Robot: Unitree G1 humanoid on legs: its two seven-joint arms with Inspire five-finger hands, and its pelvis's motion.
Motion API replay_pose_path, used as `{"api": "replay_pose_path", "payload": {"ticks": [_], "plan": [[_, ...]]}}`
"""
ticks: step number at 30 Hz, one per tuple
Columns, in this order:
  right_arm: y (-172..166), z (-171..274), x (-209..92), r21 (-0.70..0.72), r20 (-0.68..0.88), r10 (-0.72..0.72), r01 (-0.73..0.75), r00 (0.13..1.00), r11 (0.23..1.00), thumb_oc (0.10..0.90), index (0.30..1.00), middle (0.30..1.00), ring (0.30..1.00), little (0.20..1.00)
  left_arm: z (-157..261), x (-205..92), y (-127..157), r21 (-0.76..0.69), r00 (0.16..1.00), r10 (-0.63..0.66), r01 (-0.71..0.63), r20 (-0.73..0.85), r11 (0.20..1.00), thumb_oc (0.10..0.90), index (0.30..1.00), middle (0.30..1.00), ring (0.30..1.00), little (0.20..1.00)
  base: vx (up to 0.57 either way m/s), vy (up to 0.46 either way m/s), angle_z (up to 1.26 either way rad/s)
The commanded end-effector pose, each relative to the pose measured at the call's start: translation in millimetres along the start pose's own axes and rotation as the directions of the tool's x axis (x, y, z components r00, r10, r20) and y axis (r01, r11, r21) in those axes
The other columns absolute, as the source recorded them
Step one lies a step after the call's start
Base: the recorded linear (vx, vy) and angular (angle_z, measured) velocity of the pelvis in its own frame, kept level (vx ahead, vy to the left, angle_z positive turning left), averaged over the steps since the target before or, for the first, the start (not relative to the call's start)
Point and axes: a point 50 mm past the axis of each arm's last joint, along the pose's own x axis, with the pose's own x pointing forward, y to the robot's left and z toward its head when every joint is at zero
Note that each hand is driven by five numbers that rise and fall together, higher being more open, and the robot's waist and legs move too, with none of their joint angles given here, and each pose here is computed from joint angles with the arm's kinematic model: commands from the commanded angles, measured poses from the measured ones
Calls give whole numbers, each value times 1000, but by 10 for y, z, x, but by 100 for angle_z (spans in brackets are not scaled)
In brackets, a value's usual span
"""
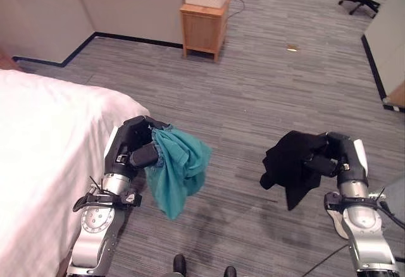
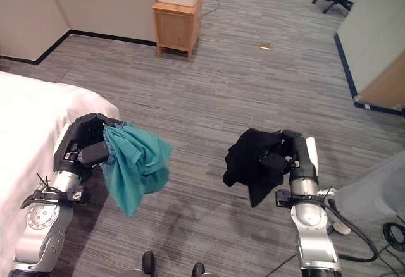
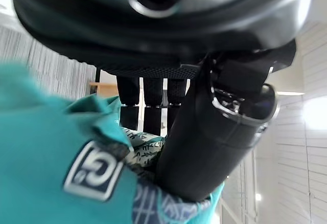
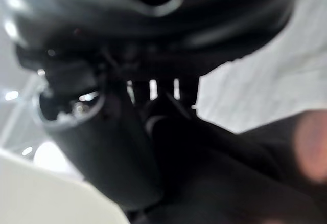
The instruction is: Pick up bed clothes into laundry basket.
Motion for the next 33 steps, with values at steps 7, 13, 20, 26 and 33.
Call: {"api": "replay_pose_path", "payload": {"ticks": [7,13,20,26,33], "plan": [[78,817,167,264,378,-27,-80,925,961,400,300,300,300,300,461,428,6,62,968,0,-16,250,998,400,300,300,300,300,-3,36,2],[113,627,150,280,295,-20,-67,955,958,400,300,300,300,300,376,496,-179,35,974,-66,59,215,998,400,300,300,300,300,-8,44,-8],[206,1023,425,291,410,-41,-88,911,953,400,300,300,300,300,727,945,-583,30,925,-166,166,341,986,400,300,300,300,300,12,49,13],[345,1241,537,285,471,1,-152,882,946,400,300,300,300,300,889,1083,-565,59,909,-143,131,392,990,400,300,300,300,300,21,56,-2],[396,1011,441,287,403,30,-157,915,945,400,300,300,300,300,650,984,-328,112,951,-88,57,297,992,400,300,300,300,300,64,125,-12]]}}
